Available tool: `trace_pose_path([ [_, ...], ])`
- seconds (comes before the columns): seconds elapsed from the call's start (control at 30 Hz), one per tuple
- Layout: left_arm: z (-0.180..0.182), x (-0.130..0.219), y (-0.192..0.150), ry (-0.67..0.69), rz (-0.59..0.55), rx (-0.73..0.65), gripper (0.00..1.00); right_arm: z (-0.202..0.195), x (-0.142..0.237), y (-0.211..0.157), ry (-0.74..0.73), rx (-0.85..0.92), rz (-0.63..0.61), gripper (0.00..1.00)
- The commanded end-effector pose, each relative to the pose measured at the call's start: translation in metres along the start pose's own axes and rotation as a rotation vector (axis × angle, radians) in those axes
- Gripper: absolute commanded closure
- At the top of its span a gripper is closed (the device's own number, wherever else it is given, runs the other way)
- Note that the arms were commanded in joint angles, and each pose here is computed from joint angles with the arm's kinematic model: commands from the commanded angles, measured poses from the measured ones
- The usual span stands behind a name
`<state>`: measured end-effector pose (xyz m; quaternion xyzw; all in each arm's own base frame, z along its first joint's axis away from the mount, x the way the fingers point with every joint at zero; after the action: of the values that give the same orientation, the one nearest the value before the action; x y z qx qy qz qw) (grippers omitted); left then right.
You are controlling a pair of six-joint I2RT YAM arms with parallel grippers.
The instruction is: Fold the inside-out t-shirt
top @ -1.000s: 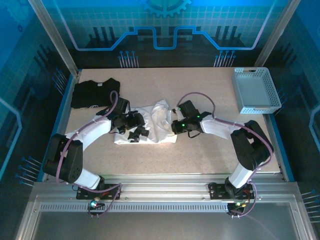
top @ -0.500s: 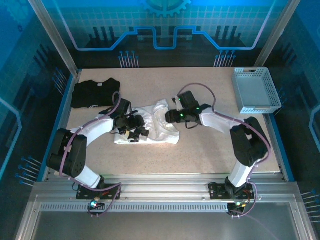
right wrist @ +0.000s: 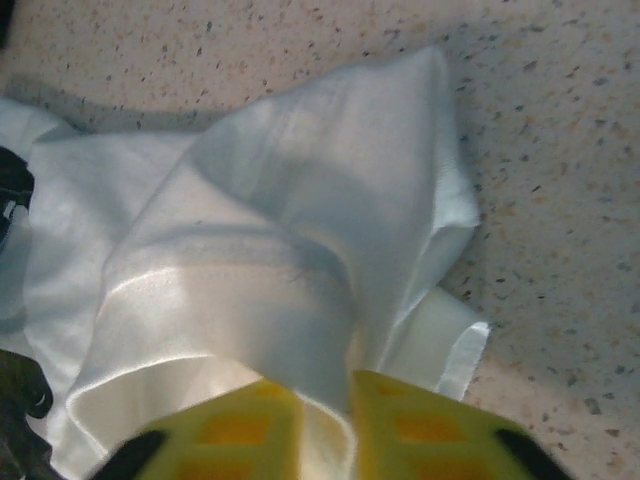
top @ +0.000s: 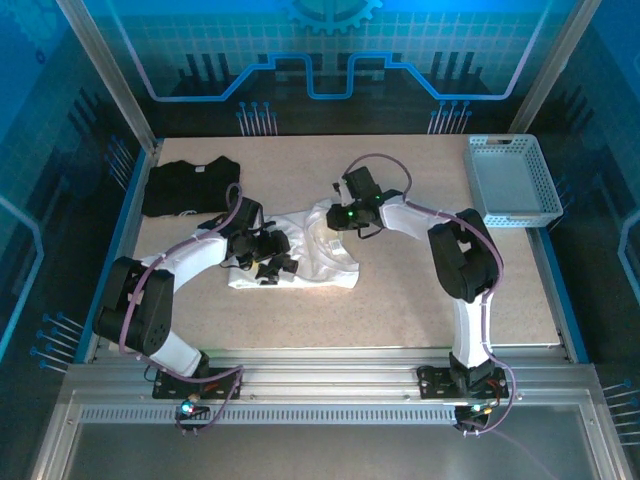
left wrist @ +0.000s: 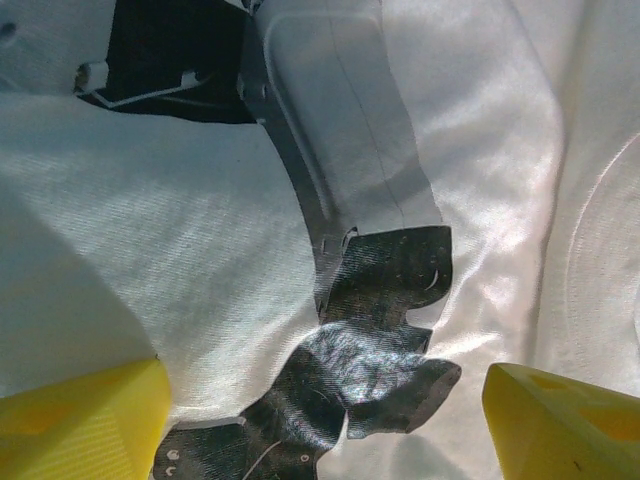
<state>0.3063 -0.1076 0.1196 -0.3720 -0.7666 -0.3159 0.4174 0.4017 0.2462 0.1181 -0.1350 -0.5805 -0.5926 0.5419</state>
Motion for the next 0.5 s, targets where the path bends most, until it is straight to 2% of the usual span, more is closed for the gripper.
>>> trace_pose_path([
  [0.0, -0.001, 0.000, 0.000, -0.018, 0.008, -0.022, 0.18, -0.005, 0.005, 0.008, 0.037, -0.022, -0.011, 0.91],
  [0.2, 0.002, 0.001, -0.001, -0.010, 0.003, -0.027, 0.18, -0.014, 0.025, 0.009, 0.074, -0.075, -0.047, 1.00],
  [0.47, 0.004, 0.001, -0.001, 0.001, 0.001, -0.036, 0.18, -0.037, 0.039, 0.006, 0.091, -0.172, -0.025, 0.97],
])
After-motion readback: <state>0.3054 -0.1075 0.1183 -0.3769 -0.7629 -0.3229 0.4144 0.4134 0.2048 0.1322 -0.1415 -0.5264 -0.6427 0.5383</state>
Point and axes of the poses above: each hand's point on the last joint's axis, 136 mm out from that joint toward the fingers, its own x axis back along the fingers, its own z axis along the line the jaws close on, y = z × x, the point moved 7 cm from there along x, back along the fingers, and after that the axes turned 12 degrees about x, right-handed, at the moved point
